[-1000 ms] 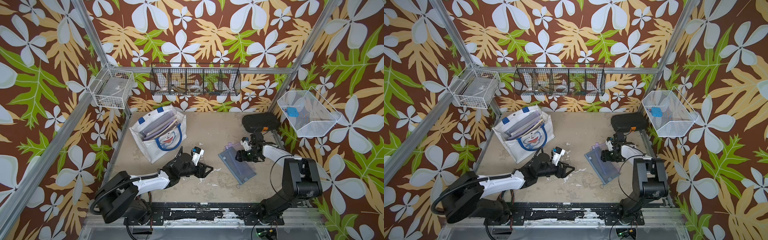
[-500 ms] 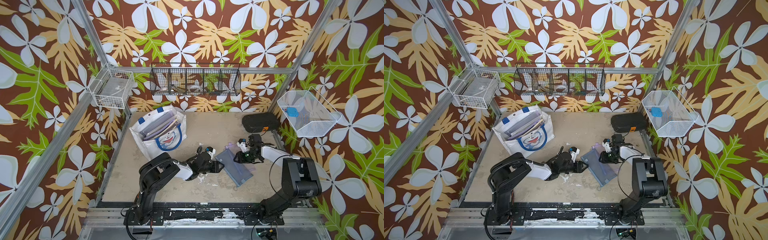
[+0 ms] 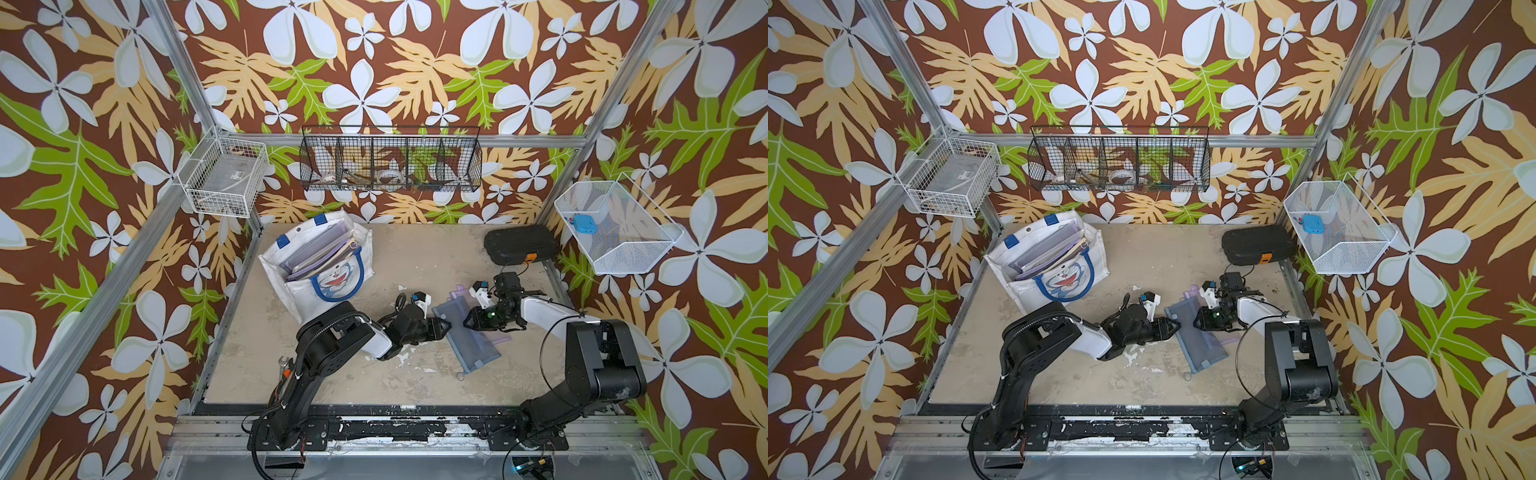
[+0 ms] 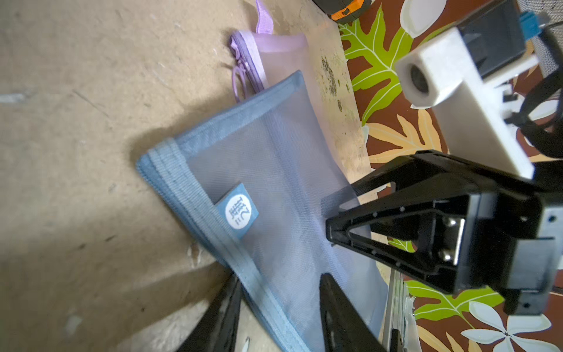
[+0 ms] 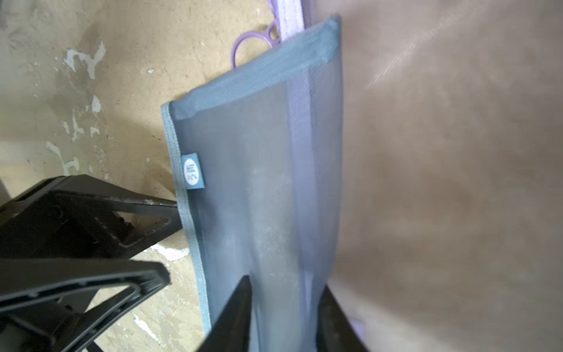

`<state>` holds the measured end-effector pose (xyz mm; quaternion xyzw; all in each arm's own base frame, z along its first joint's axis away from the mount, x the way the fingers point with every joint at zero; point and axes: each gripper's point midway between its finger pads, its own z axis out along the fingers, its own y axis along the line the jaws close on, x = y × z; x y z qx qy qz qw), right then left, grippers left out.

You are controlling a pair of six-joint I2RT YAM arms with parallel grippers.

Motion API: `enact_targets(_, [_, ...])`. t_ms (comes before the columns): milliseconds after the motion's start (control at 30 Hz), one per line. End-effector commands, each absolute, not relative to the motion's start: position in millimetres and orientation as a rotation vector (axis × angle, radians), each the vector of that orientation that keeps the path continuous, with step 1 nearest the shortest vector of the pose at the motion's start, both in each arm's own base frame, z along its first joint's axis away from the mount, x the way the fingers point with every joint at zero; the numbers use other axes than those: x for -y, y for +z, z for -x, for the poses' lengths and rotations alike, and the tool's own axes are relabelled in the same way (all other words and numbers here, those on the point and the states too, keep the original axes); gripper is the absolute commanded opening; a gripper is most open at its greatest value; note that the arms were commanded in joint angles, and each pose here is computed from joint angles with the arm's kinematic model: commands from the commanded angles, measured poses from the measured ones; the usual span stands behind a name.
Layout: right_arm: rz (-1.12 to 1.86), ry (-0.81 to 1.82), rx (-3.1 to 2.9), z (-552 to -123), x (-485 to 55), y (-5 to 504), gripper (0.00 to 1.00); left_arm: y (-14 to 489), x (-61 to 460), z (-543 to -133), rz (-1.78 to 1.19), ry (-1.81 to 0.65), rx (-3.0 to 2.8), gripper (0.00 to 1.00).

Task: Put the pencil pouch into the canvas bag
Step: Pick up the pencil case from the pencil case.

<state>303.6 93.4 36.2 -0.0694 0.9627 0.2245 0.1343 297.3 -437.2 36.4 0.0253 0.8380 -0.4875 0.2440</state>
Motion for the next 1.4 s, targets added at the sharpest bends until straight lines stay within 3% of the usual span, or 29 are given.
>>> enact_targets(0, [0.201, 0.69, -2.758, -307.0, -98.7, 43.9, 0.21, 19.0, 428.2, -292.2, -0.046, -1.275, -2.368, 0.44])
enact_targets(133, [0.223, 0.67, -2.73, -308.2, -97.4, 55.0, 0.0, 32.1, 423.7, -290.3, -0.066, -1.293, -2.351, 0.43])
enact_targets(233, [0.238, 0.695, -2.673, -306.9, -101.5, 73.4, 0.0, 69.4, 411.0, -291.9, -0.075, -1.311, -2.282, 0.44])
enact_targets(333, [0.262, 0.732, -2.571, -306.5, -107.4, 104.3, 0.0, 125.1, 400.9, -289.4, -0.192, -1.278, -2.197, 0.51])
enact_targets(633, [0.412, 0.945, -2.197, -298.0, -152.3, 225.5, 0.0, 239.0, 325.7, -254.0, -0.451, -1.288, -1.977, 0.88])
enact_targets(833, [0.569, 1.121, -1.997, -282.6, -220.6, 301.4, 0.0, 295.2, 282.7, -236.5, -0.557, -1.175, -1.749, 0.96])
enact_targets(1100, [0.67, 1.332, -1.794, -264.9, -287.3, 361.9, 0.0, 318.4, 258.0, -242.5, -0.488, -1.024, -1.718, 0.92])
enact_targets(1300, [0.721, 1.421, -1.722, -261.2, -308.6, 378.7, 0.0, 334.7, 249.1, -244.6, -0.447, -1.0, -1.657, 0.74])
enact_targets(1367, [0.734, 1.434, -1.717, -262.3, -312.0, 379.6, 0.0, 339.4, 247.4, -245.2, -0.428, -1.01, -1.629, 0.59])
